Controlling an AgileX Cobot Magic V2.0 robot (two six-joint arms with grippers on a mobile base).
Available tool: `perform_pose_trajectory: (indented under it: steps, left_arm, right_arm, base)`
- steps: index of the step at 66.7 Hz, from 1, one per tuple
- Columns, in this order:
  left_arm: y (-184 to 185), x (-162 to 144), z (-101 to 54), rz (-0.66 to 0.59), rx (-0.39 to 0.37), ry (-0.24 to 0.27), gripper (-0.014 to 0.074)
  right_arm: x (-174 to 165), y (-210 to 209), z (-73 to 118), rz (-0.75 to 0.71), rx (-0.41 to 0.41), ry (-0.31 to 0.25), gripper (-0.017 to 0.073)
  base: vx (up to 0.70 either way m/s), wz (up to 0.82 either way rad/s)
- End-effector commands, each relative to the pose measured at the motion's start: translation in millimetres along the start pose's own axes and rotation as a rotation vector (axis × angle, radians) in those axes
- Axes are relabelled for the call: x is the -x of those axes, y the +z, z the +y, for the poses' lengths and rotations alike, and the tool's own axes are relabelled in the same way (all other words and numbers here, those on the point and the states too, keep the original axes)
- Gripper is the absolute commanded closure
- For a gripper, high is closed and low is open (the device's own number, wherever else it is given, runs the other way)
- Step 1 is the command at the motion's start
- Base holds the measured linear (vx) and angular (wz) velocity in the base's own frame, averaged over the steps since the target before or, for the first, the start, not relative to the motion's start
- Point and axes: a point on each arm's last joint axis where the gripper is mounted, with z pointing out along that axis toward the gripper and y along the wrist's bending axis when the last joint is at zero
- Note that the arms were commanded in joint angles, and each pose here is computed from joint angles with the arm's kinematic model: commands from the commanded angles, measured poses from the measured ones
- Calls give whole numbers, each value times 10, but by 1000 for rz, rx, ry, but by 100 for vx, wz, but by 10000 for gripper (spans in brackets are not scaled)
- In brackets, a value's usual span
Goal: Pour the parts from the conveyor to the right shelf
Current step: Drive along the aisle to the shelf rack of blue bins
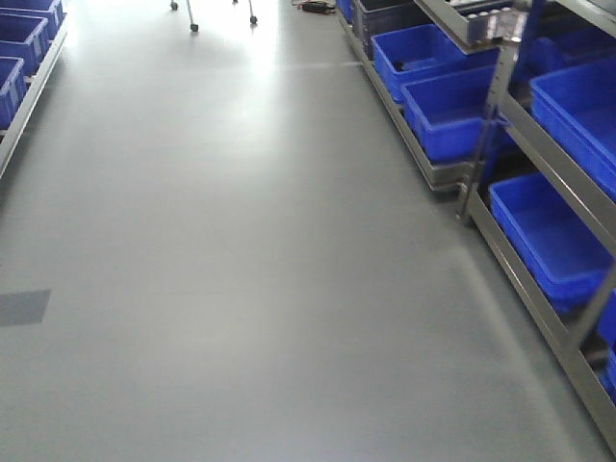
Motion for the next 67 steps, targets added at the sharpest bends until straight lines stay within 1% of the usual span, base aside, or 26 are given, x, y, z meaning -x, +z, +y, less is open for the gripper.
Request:
perform_pose_trajectory:
  steps: [1, 30, 49, 67]
  left_arm:
    - [1, 128, -8, -80, -9, -16, 599]
    - [1, 128, -8, -80, -9, -16, 599]
    - [1, 128, -8, -80, -9, -16, 599]
    - [1, 128, -8, -80, -9, -16, 599]
  right_arm:
    - [160, -29, -26, -99, -24, -5, 564]
    - [160, -29, -26, -99, -24, -5, 564]
    - [160, -27, -26, -98, -24, -5, 564]
    - [158, -20, -26, -94, -24, -5, 564]
  base:
    - [72, 19]
    - [73, 28]
    - [67, 45]
    - [56, 54]
